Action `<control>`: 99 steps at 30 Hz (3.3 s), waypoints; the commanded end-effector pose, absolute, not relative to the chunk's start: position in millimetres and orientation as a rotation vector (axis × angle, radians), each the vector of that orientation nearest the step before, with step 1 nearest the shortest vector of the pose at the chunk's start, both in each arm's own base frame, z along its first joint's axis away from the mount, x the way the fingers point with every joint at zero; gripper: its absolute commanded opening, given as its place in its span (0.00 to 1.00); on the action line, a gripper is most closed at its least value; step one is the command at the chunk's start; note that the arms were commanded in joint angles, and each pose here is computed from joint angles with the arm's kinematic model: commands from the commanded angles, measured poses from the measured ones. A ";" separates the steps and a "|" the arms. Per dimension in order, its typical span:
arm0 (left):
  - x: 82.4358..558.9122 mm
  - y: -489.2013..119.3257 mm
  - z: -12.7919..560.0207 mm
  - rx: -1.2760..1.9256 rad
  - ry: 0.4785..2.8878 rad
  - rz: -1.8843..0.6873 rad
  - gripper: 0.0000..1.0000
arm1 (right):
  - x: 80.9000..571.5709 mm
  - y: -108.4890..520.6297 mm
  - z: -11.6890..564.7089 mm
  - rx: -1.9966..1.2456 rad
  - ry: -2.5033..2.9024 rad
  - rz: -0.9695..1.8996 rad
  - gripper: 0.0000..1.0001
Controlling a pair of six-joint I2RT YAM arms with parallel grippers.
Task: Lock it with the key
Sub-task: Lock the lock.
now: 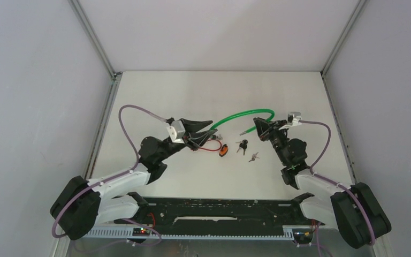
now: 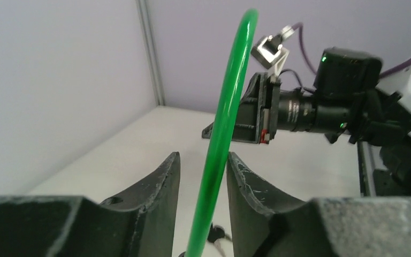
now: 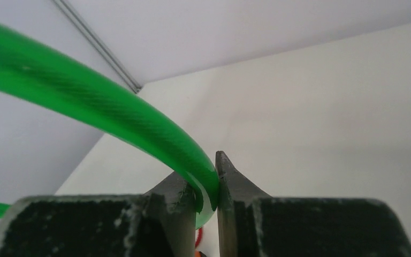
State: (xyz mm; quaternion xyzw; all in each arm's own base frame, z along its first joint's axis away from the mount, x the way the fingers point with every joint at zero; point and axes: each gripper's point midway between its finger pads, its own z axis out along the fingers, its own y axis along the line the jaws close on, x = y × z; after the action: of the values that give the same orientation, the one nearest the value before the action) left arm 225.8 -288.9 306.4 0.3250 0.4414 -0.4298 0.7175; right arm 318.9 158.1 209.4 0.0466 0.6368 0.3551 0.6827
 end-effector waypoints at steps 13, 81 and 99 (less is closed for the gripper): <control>262.0 -293.3 277.6 0.784 1.157 -0.785 0.47 | 331.8 139.8 195.1 0.245 1.503 0.656 0.00; 358.6 -326.6 148.7 0.587 1.560 -0.893 0.45 | 340.0 131.9 176.5 0.411 1.552 0.729 0.00; 367.0 -325.2 165.5 0.565 1.546 -0.915 0.00 | 339.6 132.4 175.7 0.409 1.556 0.728 0.00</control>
State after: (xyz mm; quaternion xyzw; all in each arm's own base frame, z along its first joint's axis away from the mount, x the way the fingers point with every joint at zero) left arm 350.6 -320.5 125.9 0.2551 0.6921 -0.3852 0.5546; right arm 326.4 128.3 127.1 0.1684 0.7356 0.2802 0.5933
